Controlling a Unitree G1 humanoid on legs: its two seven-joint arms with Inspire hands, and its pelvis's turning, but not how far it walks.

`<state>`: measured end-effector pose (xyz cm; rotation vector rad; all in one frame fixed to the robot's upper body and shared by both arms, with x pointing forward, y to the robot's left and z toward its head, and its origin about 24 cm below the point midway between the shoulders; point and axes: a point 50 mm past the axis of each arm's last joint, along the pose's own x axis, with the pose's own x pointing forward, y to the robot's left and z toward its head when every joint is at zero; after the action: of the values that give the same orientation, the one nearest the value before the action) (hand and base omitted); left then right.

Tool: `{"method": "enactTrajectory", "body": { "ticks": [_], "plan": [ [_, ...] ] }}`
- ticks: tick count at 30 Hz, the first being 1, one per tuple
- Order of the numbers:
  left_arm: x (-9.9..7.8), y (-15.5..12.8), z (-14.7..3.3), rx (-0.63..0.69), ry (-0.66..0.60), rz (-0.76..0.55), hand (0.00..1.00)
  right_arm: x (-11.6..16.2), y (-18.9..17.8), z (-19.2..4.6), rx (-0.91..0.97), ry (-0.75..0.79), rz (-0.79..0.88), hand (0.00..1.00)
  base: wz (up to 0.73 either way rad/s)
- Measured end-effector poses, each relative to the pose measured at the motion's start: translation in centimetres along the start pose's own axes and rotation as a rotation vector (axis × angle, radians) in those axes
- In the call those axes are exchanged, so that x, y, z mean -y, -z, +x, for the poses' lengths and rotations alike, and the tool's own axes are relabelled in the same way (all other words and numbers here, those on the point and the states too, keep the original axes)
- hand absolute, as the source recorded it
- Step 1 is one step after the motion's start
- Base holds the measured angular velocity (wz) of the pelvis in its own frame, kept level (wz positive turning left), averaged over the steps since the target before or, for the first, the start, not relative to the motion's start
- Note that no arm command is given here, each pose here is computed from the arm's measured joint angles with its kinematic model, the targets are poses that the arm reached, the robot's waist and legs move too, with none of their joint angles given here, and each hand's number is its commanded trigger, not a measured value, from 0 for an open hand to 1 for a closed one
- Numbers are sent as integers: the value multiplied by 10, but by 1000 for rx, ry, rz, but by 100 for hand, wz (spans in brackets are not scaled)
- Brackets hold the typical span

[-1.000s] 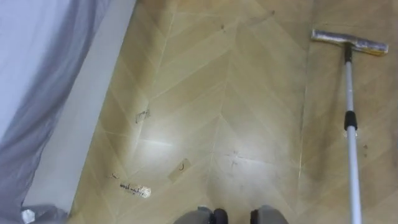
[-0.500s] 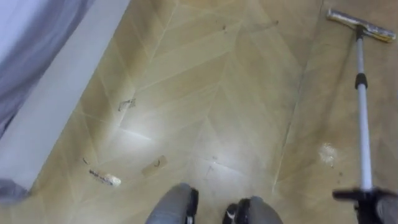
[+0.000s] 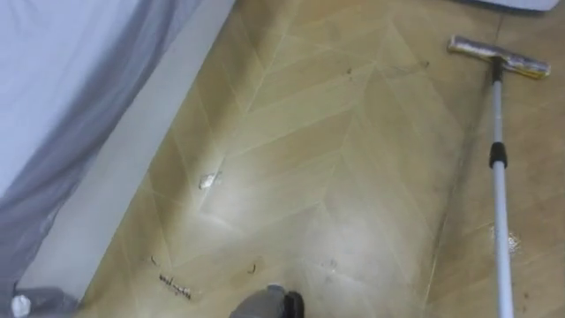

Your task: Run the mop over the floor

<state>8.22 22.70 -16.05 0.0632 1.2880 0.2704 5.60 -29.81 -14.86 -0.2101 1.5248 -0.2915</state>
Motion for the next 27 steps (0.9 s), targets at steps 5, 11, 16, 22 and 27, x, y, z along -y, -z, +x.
{"method": "enactTrajectory", "body": {
  "ticks": [5,11,16,22,27],
  "plan": [
    [11,6,0,-24,20,-57,0,-26,6,1,-8,-63,-43,100,-51],
    [-1,21,-1,-64,-10,-81,0,-34,29,3,-66,-131,-17,100,14],
    [-12,35,-3,-104,-39,-108,0,-42,39,2,-109,-155,-11,100,5],
    [-13,32,-3,-94,-37,-114,0,-56,36,1,-90,-207,54,100,0],
    [-13,33,-3,-91,-34,-127,0,-58,41,1,-86,-211,103,100,-7]
  ]
}}
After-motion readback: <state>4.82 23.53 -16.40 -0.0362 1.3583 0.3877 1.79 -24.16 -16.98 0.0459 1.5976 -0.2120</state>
